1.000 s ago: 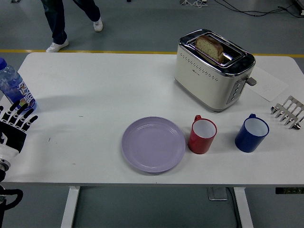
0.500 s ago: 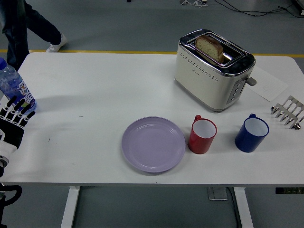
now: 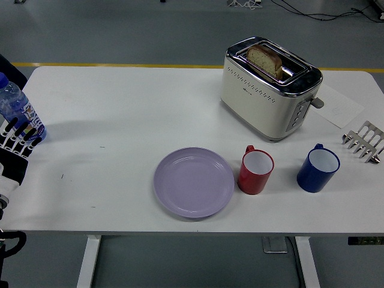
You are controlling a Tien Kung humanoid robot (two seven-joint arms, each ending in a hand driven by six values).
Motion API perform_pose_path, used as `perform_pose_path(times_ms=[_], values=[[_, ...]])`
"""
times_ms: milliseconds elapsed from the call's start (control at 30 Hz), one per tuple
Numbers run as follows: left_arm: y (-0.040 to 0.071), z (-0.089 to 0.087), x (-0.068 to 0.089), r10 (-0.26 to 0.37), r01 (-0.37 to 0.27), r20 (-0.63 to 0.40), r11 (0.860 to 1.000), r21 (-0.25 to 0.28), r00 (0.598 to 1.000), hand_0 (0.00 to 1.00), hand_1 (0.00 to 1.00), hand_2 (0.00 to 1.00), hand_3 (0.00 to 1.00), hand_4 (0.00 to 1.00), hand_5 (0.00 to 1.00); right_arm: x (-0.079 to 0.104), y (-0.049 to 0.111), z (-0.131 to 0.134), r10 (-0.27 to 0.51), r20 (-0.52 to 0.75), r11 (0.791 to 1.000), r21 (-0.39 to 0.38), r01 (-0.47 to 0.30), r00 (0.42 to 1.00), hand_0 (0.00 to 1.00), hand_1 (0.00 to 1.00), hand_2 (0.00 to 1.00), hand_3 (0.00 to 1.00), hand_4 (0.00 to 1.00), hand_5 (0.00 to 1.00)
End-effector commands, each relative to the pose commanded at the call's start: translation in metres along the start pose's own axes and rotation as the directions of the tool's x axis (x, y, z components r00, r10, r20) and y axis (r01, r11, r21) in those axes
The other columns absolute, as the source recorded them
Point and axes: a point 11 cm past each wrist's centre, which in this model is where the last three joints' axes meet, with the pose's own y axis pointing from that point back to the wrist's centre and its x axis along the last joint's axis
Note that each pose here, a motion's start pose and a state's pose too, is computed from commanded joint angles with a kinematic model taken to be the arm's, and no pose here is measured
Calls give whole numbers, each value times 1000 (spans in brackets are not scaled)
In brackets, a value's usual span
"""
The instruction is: Push plate across desktop
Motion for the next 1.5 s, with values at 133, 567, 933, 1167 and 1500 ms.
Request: perform_pose_path(times_ms=[133,567,933,1167,1500], values=[[0,-1,1,6,-6,-2,1000,2,1000,414,571,592,634,493,998,0,0,1,0,-2,1000,-2,0,1000,608,518,591,574,366,247],[1,-6,7,33,-33,20,999,19,999,416,572,592,635,493,998,0,0,0,4,-6,1000,-3,-4,1000,608,518,591,575,367,247],[4,-12,17,105,-105,2,994,28,994,422,572,587,635,492,998,1,-1,5,7,-17,1000,-16,-7,1000,608,518,593,574,368,248],[5,-14,18,106,-106,8,994,35,994,424,571,588,635,493,998,1,-1,8,8,-18,1000,-20,-9,1000,608,518,592,575,368,248],[6,-16,19,111,-112,7,993,42,994,424,571,588,634,491,998,2,-1,8,10,-17,1000,-18,-11,1000,608,518,592,575,368,248]])
